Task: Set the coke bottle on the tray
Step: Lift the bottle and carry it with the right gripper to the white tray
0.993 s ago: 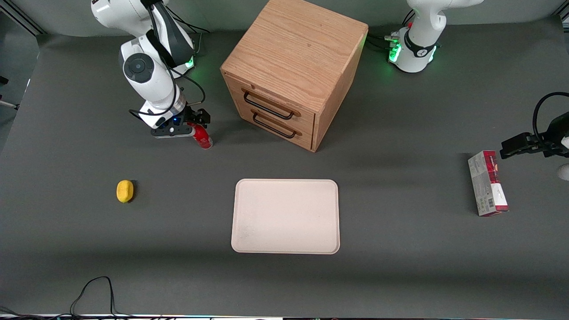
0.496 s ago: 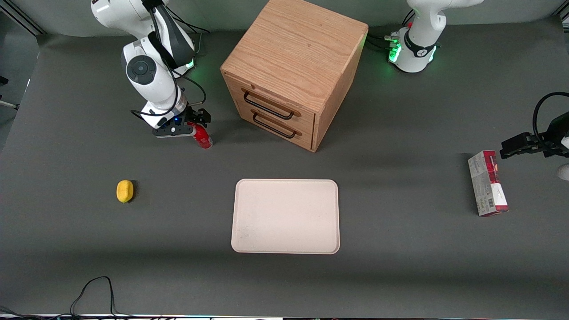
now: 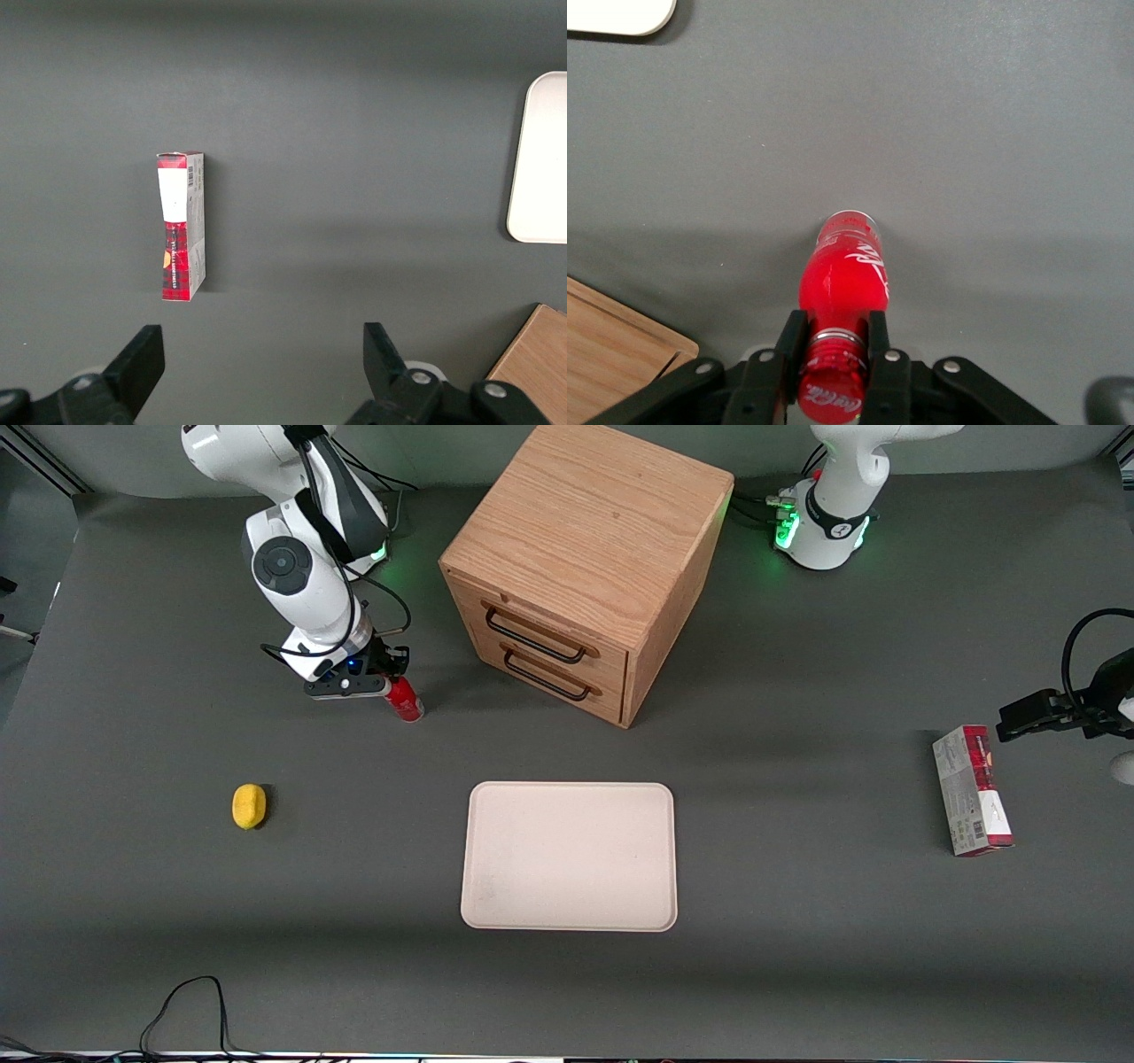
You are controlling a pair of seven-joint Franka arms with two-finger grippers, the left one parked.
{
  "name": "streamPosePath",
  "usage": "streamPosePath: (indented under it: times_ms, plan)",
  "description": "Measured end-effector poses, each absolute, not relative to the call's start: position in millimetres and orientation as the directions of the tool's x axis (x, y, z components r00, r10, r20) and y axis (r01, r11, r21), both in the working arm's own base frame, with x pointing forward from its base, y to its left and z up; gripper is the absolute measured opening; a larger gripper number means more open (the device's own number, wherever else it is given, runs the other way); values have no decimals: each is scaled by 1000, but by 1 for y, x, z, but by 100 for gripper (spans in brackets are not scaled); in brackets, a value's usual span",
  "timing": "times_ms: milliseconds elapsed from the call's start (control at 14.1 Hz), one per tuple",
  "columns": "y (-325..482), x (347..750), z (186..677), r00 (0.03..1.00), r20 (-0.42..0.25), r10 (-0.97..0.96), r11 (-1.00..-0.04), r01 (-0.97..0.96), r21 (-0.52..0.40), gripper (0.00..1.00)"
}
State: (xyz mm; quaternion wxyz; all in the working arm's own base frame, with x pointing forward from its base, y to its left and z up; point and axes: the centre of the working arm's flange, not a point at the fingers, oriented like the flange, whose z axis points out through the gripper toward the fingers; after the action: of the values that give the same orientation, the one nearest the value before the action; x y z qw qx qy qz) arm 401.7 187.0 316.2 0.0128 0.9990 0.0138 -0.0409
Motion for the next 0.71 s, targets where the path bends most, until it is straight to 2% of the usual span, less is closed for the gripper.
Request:
streamPosePath:
  times_ms: [213,355,496,709]
  plan:
    - [188,405,320,996,-80,25,-999,27,23,32]
    - [190,417,344,994,-106,18,-999,22,33,32]
    - [191,442,403,992,-126,1,-999,6,38,32]
    - [193,465,508,995,-102,-10,-1000,-7,25,32]
